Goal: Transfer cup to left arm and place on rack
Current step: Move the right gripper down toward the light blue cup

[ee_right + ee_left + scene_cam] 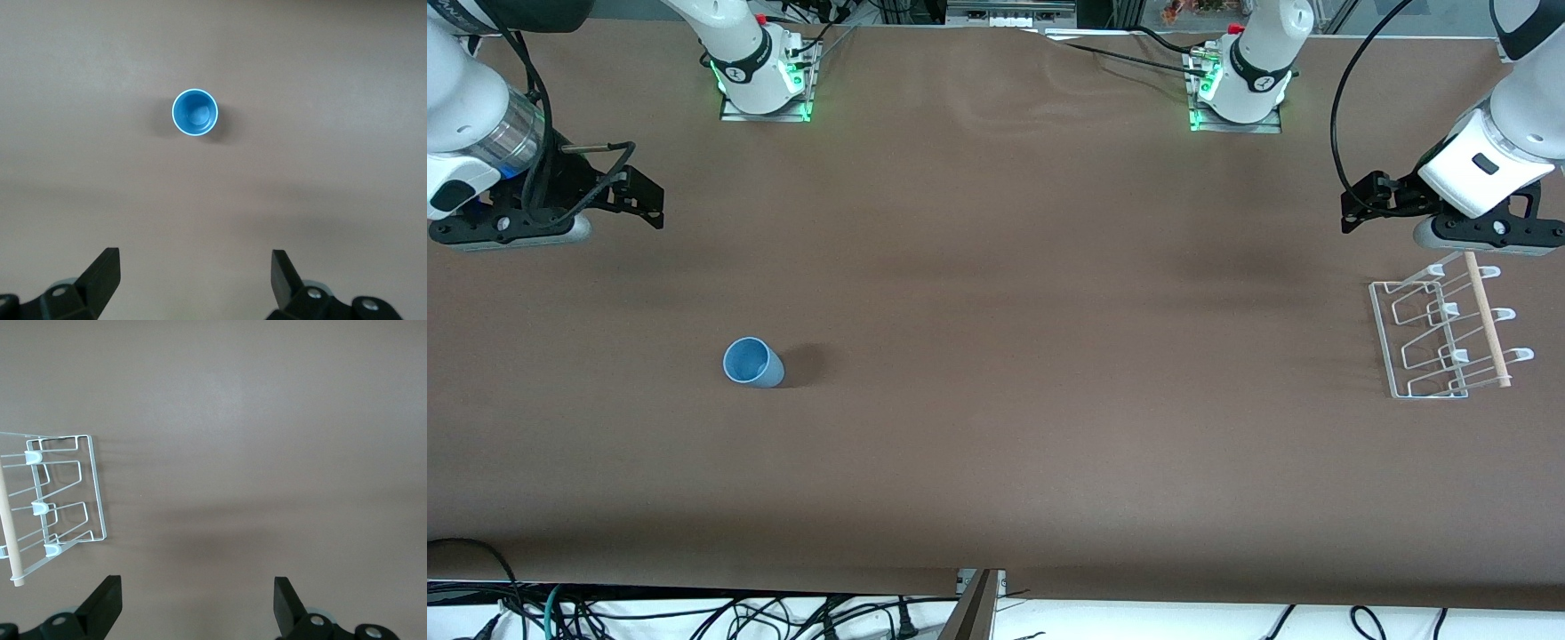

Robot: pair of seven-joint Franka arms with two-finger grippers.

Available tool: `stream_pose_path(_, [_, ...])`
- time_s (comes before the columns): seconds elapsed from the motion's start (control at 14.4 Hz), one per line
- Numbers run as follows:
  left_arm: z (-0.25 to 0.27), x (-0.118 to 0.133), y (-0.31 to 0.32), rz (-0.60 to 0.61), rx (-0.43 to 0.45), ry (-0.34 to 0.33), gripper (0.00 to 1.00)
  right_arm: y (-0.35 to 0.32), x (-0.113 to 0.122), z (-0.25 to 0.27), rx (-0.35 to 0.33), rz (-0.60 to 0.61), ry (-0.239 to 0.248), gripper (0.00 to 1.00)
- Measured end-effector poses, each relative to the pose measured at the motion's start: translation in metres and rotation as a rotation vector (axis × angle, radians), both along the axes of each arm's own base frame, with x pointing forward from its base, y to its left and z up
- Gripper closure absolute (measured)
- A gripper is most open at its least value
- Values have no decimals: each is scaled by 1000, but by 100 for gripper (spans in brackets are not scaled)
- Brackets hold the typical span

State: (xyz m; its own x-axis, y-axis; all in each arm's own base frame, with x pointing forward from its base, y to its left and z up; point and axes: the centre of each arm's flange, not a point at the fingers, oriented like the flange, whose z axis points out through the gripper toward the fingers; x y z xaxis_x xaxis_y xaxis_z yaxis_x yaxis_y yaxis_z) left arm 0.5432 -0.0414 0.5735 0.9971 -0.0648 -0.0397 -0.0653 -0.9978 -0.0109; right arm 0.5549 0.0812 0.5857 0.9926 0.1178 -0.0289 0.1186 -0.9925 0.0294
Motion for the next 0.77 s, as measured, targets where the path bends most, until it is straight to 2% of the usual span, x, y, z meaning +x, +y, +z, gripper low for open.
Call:
stream_pose_path(0.56, [0, 0, 0, 0, 0, 0, 0, -1, -1, -1, -2, -24, 13, 0])
stream_pose_path(0.77, [0, 0, 0, 0, 0, 0, 0, -3, -5, -11, -13, -34, 77, 0])
